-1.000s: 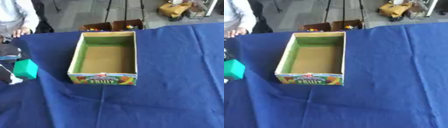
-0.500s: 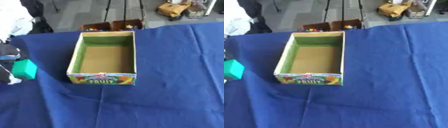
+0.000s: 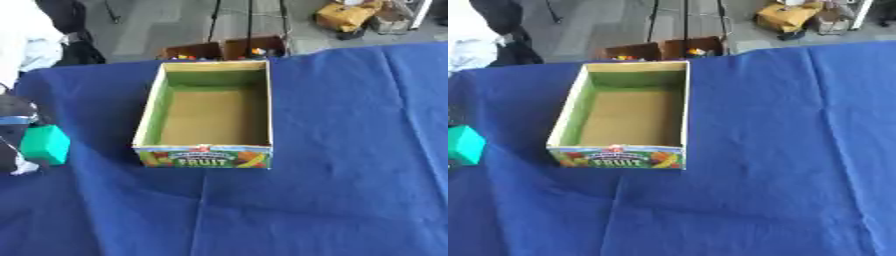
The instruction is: Pick up objects on the table and place them in the box.
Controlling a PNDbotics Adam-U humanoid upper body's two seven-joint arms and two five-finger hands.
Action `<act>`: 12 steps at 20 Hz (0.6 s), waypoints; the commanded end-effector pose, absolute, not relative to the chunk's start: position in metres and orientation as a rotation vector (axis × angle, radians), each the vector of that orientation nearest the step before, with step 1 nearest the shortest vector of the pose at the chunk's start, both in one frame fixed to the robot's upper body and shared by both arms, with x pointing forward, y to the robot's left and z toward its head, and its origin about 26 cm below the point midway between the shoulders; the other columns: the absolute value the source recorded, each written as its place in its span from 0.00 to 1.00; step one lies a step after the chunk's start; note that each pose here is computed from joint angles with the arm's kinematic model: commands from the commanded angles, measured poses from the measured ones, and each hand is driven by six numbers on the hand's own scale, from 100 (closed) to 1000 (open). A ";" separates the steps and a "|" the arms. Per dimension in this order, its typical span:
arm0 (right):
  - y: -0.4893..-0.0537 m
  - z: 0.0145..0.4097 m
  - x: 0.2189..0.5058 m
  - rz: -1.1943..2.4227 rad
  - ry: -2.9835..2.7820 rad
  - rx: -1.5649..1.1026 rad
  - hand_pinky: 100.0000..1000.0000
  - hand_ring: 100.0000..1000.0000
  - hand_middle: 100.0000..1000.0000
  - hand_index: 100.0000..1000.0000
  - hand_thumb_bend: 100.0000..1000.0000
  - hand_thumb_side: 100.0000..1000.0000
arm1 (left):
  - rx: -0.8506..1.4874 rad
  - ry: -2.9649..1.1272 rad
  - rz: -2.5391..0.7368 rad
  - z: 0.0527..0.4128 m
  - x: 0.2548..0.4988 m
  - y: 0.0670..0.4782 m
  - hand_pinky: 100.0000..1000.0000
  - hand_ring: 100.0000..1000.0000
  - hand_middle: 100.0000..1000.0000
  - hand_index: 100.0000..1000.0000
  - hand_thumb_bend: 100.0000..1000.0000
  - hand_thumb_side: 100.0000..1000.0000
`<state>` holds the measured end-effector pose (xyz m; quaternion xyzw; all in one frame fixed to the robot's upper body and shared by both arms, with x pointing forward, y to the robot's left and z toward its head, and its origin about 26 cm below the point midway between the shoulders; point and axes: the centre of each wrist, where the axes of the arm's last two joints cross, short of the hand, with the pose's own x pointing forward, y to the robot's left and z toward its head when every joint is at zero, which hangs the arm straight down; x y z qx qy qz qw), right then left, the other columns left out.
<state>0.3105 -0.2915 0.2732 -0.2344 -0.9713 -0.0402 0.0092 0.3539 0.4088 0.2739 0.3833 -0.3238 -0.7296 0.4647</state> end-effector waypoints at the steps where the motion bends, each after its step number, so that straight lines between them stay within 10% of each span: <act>1: -0.293 0.284 0.305 -0.120 -3.074 -0.741 0.62 0.63 0.44 0.65 0.00 0.78 | 0.985 -0.766 -1.787 0.291 0.348 0.417 0.53 0.71 0.76 0.81 0.00 0.33; 12: -0.294 0.283 0.305 -0.120 -3.070 -0.742 0.63 0.63 0.44 0.65 0.00 0.78 | 1.212 -0.826 -1.740 0.291 0.336 0.411 0.46 0.64 0.69 0.66 0.00 0.55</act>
